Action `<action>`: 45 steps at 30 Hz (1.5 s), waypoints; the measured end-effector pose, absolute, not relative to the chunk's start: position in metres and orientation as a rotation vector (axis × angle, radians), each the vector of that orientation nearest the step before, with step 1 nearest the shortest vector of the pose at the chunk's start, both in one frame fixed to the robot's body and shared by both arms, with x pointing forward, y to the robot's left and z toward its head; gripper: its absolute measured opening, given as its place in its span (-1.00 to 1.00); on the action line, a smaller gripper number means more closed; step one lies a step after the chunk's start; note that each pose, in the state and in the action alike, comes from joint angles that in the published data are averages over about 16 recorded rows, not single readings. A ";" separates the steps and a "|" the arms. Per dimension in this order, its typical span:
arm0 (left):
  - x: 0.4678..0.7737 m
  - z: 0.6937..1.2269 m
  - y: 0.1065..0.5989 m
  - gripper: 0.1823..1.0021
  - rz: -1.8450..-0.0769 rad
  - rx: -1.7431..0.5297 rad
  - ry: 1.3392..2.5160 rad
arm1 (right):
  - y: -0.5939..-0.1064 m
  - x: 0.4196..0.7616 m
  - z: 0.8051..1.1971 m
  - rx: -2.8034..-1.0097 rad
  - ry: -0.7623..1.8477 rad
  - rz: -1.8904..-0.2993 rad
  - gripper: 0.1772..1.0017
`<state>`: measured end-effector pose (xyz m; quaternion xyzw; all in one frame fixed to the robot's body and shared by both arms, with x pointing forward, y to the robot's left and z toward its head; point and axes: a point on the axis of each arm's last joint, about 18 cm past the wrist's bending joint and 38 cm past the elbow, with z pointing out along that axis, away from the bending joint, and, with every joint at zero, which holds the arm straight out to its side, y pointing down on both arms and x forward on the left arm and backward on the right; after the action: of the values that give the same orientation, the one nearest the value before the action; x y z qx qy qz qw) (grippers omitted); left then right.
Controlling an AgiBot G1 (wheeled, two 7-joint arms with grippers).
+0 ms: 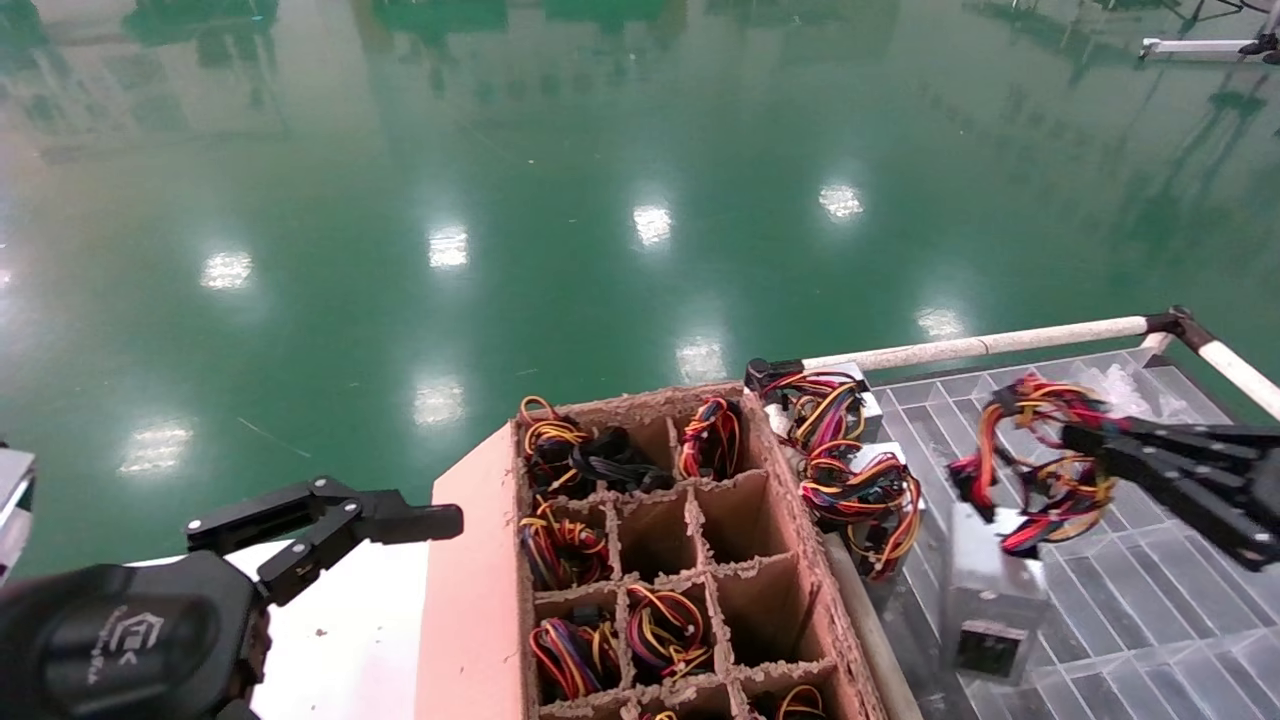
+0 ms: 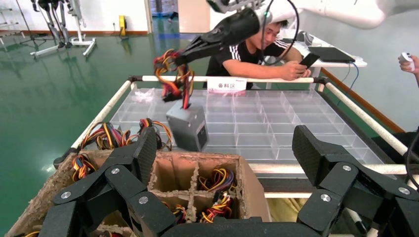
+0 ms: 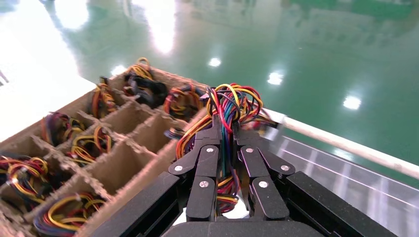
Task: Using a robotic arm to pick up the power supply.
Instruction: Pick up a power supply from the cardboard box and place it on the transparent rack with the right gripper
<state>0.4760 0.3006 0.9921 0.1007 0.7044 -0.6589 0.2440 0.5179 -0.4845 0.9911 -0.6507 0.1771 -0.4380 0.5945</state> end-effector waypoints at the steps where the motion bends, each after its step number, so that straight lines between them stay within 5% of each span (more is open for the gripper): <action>1: 0.476 0.992 0.301 1.00 -1.800 0.275 1.924 | -0.480 0.521 0.990 -1.516 0.408 -1.009 -0.93; 20: 0.476 0.992 0.301 1.00 -1.800 0.275 1.924 | -0.427 0.575 0.976 -1.566 0.379 -0.881 -0.93; 45: 0.476 0.992 0.301 1.00 -1.800 0.275 1.924 | -0.472 0.580 0.937 -1.507 0.504 -0.891 -0.93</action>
<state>0.4760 0.3006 0.9921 0.1007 0.7044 -0.6589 0.2440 0.5797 -0.4723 0.9369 -0.6535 0.2188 -0.3864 0.6130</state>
